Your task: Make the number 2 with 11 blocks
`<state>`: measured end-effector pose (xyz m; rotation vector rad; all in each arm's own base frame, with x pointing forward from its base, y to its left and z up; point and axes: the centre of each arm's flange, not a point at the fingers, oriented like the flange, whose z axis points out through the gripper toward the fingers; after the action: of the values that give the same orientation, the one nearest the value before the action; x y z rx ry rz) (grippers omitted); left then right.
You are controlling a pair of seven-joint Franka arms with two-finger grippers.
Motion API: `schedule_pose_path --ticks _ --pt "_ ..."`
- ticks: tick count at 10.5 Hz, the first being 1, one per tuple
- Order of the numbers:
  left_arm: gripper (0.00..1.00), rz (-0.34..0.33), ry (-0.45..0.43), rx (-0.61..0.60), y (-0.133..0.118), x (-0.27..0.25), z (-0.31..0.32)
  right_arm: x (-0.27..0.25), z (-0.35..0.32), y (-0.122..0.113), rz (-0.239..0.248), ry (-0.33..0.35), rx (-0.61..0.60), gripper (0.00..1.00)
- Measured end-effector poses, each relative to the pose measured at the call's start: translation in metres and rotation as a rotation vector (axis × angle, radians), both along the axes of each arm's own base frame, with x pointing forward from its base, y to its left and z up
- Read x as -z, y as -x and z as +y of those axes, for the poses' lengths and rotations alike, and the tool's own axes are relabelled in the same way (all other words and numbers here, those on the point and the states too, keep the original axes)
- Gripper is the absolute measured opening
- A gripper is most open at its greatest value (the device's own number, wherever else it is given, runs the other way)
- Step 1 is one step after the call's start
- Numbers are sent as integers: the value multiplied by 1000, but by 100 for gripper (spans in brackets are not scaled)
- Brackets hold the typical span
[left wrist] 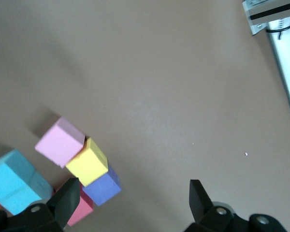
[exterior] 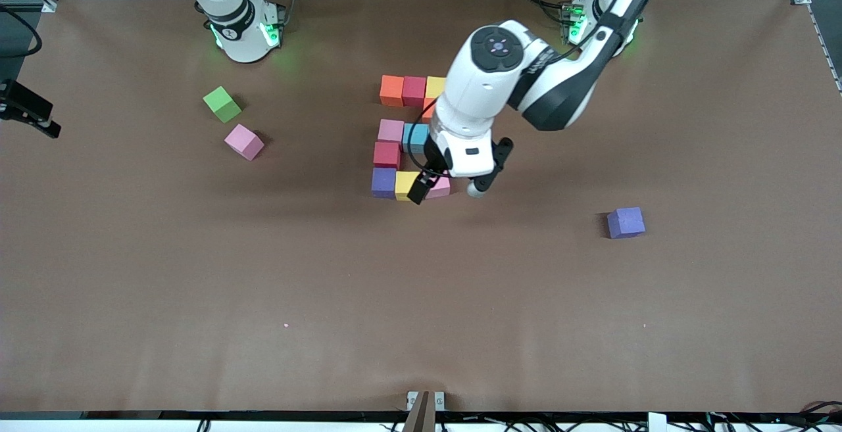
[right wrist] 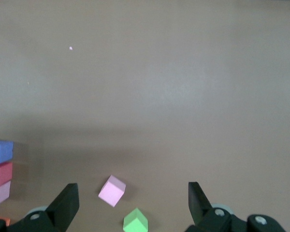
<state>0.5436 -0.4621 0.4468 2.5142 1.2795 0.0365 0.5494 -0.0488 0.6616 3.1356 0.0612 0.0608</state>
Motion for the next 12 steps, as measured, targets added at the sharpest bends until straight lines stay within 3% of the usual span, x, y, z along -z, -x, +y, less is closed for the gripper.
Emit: schedule_pose_path --ticks 3,6,10,12 --pt "100 -63 -63 144 -19 -13 32 -1 1 5 32 -3 -26 100" --pt "100 -88 -203 455 -30 -72 110 -5 4 5 26 -2 -35 100" --pt "100 -39 -345 932 -26 -152 266 -3 3 5 33 -2 -34 100" --pt "100 -1 -362 1004 -14 -179 331 -3 2 5 32 -2 -32 100"
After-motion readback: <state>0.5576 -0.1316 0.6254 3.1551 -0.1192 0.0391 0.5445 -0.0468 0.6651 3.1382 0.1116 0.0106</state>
